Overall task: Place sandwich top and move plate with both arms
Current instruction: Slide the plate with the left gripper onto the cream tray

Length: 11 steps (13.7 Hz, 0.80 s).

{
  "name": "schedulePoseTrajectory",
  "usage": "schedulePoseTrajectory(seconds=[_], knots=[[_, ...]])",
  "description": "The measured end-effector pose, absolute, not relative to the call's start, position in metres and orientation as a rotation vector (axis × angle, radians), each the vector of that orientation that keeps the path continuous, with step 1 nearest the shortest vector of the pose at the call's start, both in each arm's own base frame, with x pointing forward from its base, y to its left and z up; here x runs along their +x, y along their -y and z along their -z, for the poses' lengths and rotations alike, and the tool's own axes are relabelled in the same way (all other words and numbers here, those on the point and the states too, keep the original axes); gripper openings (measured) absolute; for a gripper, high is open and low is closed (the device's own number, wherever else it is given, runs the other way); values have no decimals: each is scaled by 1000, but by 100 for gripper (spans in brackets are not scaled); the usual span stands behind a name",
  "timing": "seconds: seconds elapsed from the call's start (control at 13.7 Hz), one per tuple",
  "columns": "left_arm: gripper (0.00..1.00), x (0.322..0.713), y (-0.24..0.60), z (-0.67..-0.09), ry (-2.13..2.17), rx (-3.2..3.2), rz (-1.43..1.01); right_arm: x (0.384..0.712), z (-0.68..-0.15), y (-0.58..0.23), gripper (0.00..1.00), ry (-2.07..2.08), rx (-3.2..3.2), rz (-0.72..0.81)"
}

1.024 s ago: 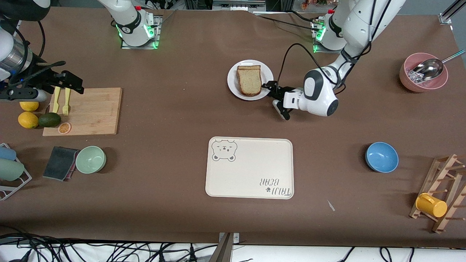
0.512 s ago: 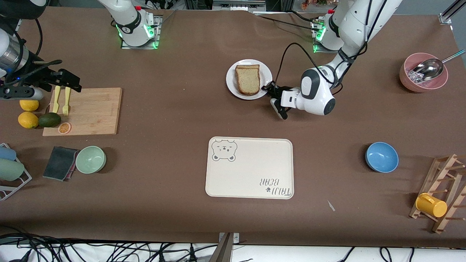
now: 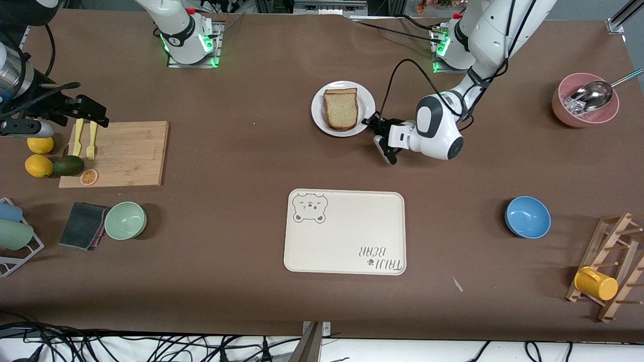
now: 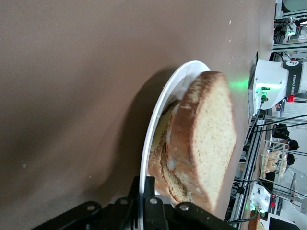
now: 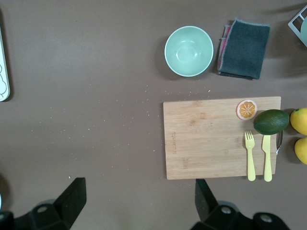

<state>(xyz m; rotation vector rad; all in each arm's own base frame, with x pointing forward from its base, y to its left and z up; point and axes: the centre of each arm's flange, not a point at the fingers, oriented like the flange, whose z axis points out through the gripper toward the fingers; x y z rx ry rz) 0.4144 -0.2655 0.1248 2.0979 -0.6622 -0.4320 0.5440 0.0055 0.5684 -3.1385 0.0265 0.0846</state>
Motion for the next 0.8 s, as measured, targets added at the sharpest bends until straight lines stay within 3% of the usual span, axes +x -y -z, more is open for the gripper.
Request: schedulePoseTrajectory(seconds=[0.59, 0.8], knots=[[5, 436, 270, -141, 519, 2022, 374, 544, -569, 8, 100, 10, -3136, -81], [5, 460, 269, -155, 487, 2008, 306, 544, -572, 11, 100, 2, -3136, -72]])
